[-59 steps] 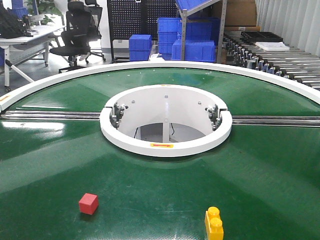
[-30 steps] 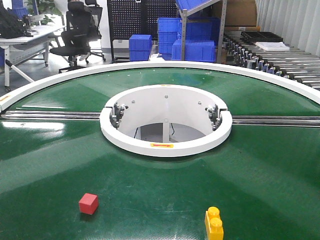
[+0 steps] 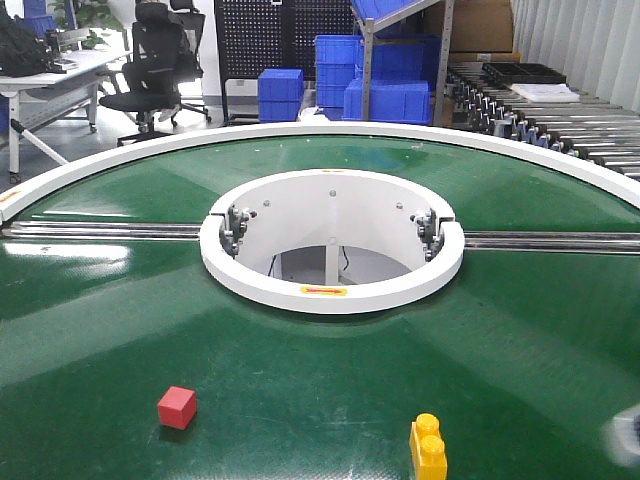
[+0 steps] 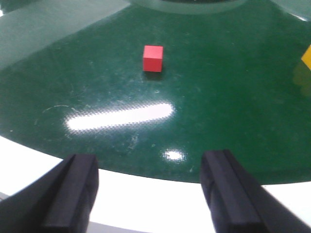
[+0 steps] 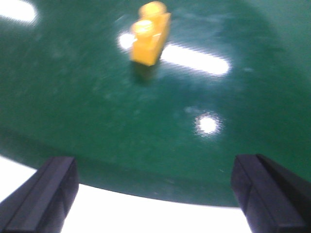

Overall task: Pick red and yellow blocks into blue bin
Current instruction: 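Lower the right gripper onto the yellow brick and close it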

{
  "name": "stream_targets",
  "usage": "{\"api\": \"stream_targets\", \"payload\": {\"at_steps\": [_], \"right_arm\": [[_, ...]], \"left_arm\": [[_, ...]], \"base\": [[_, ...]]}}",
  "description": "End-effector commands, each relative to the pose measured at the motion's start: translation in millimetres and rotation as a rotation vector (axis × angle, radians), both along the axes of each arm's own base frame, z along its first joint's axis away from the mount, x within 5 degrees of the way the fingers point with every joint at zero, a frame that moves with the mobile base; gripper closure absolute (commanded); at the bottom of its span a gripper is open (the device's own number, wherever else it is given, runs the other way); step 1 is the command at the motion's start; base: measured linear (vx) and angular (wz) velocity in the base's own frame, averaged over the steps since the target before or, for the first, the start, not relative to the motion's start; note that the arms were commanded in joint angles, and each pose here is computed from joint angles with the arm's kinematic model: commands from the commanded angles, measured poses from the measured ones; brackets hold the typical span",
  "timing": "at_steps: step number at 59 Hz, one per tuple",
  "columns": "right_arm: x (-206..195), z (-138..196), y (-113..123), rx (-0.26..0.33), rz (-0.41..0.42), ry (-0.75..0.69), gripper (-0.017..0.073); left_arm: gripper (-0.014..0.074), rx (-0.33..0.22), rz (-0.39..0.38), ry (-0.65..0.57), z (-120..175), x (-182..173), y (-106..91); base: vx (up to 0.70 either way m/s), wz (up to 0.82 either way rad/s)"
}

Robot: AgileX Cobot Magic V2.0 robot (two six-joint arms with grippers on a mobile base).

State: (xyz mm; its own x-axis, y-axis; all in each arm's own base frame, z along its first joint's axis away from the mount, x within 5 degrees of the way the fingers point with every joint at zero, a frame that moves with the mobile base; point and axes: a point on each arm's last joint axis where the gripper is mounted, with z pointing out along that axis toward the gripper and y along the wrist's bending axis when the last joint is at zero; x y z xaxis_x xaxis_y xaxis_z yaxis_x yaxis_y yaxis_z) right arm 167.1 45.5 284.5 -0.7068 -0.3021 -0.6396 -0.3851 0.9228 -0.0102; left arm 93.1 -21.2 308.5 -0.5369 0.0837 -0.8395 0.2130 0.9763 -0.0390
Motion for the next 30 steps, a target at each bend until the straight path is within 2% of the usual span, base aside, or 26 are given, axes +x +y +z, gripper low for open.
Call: {"api": "stream_targets", "payload": {"at_steps": [1,11,21,30], "right_arm": [[24.1,12.1,11.2,-0.036,0.013,-0.046,-0.0117],[66.6,13.2,29.3,-0.09,-0.039,0.002,-0.0069],[110.4,11.1,46.5,-0.03,-0.137,0.059,-0.0039],[145.7,-3.4,58.6,-0.037,-0.179,0.141,-0.0038]], "left_arm": [[0.0017,-0.035,-0.001,-0.097,14.1,4.7,-2.0],[0.0017,-0.036,-0.001,-0.097,14.1,4.7,-2.1],[0.0017,-0.036,-0.001,-0.097,14.1,4.7,-2.1],[0.0017,-0.036,-0.001,-0.097,14.1,4.7,-2.1]], "base": [[0.0,0.0],[0.0,0.0],[0.0,0.0],[0.0,0.0]]}}
